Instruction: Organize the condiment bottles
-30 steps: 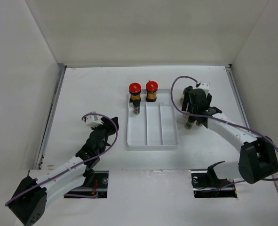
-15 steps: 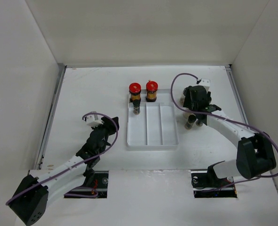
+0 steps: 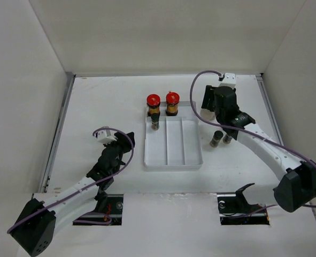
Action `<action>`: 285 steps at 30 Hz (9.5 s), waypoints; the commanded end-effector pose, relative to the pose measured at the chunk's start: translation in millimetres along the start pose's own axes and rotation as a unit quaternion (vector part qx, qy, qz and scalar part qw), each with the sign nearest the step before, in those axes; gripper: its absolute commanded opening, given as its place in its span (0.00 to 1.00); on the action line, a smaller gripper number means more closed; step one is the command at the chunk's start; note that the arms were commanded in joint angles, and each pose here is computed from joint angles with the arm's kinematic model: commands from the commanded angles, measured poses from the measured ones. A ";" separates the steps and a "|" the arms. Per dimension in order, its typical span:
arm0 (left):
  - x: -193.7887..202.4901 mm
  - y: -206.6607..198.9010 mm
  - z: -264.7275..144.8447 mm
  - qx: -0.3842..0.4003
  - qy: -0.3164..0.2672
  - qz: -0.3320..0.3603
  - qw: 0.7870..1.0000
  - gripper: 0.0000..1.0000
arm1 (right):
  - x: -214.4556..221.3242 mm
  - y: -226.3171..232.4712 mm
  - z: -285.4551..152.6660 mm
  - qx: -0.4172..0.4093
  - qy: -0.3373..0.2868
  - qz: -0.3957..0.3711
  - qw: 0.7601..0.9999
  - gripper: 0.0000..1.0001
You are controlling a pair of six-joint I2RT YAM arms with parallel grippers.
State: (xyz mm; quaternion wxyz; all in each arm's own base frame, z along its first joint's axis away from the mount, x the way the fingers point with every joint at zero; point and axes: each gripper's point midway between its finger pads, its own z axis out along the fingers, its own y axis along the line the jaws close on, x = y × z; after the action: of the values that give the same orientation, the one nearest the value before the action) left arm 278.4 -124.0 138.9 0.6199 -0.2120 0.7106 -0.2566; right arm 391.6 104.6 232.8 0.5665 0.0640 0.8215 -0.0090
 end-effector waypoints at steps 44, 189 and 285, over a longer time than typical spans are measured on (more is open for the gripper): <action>-0.9 -2.1 4.3 0.010 -0.007 -0.006 1.000 0.43 | -47.2 91.0 66.3 -0.062 -0.080 0.067 0.993 0.89; 12.6 -9.2 6.3 0.019 0.011 -0.003 1.000 0.47 | -11.1 54.5 -35.2 -0.075 -0.093 0.070 0.990 0.52; 13.4 -9.8 6.5 0.022 0.013 -0.004 1.000 0.47 | 41.3 140.3 -64.3 -0.147 0.011 0.029 0.989 0.45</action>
State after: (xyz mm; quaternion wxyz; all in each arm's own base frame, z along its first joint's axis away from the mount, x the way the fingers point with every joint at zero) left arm 280.0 -136.2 116.3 0.5998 -0.1940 0.7345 -0.2514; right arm 320.5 221.0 201.5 0.5369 0.0098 0.8387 0.0909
